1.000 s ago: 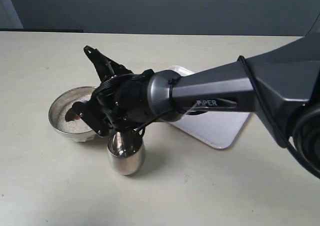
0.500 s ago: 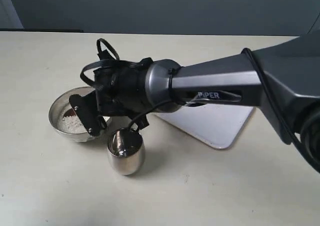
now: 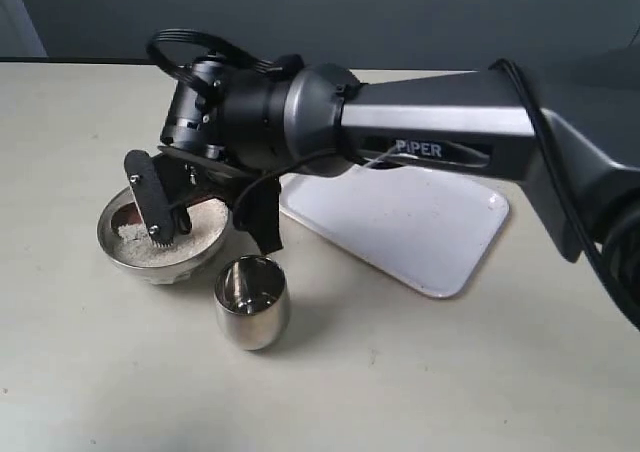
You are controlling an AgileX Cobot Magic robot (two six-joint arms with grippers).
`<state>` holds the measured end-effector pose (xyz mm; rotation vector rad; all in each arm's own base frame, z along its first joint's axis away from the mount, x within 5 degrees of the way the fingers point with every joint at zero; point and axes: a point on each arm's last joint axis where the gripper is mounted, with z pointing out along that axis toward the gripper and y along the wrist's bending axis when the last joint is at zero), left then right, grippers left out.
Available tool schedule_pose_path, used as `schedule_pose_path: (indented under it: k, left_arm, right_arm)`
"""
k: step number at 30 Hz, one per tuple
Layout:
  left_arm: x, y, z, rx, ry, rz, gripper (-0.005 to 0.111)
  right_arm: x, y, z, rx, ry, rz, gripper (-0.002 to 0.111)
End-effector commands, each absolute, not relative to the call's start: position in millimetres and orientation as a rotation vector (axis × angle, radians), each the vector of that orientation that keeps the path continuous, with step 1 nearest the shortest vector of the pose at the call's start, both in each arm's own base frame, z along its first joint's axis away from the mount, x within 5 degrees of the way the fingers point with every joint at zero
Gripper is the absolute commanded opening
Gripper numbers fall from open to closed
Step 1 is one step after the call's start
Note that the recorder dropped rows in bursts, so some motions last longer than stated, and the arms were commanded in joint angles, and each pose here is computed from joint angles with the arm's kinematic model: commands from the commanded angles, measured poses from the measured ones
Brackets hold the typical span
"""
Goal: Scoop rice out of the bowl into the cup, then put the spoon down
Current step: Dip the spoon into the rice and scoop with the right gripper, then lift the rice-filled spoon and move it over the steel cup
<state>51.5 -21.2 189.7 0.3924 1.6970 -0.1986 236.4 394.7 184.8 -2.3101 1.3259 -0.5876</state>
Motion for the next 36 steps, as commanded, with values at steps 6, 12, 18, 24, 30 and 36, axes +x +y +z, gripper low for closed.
schedule_pose_path:
  k: [6,12,18,24,30,36]
  left_arm:
    - [51,-21,192,0.384,1.679,-0.207,0.001]
    - [51,-21,192,0.384,1.679,-0.207,0.001]
    - [51,-21,192,0.384,1.679,-0.207,0.001]
    - [51,-21,192,0.384,1.679,-0.207,0.001]
    - [51,-21,192,0.384,1.679,-0.207,0.001]
    - [51,-21,192,0.384,1.679,-0.207,0.001]
  right_arm:
    - [260,364,185,-2.321,1.591,-0.597,-0.001]
    - [254,359,184,-2.347,1.680,-0.565,-0.001]
    - [251,357,192,-2.338,1.712,-0.538,-0.001]
    - [246,349,213,-2.322,1.751,-0.529,-0.001]
    - [236,338,241,-2.294,1.812,-0.469,-0.001]
    - [225,329,274,-2.226,1.822,-0.368,-0.001]
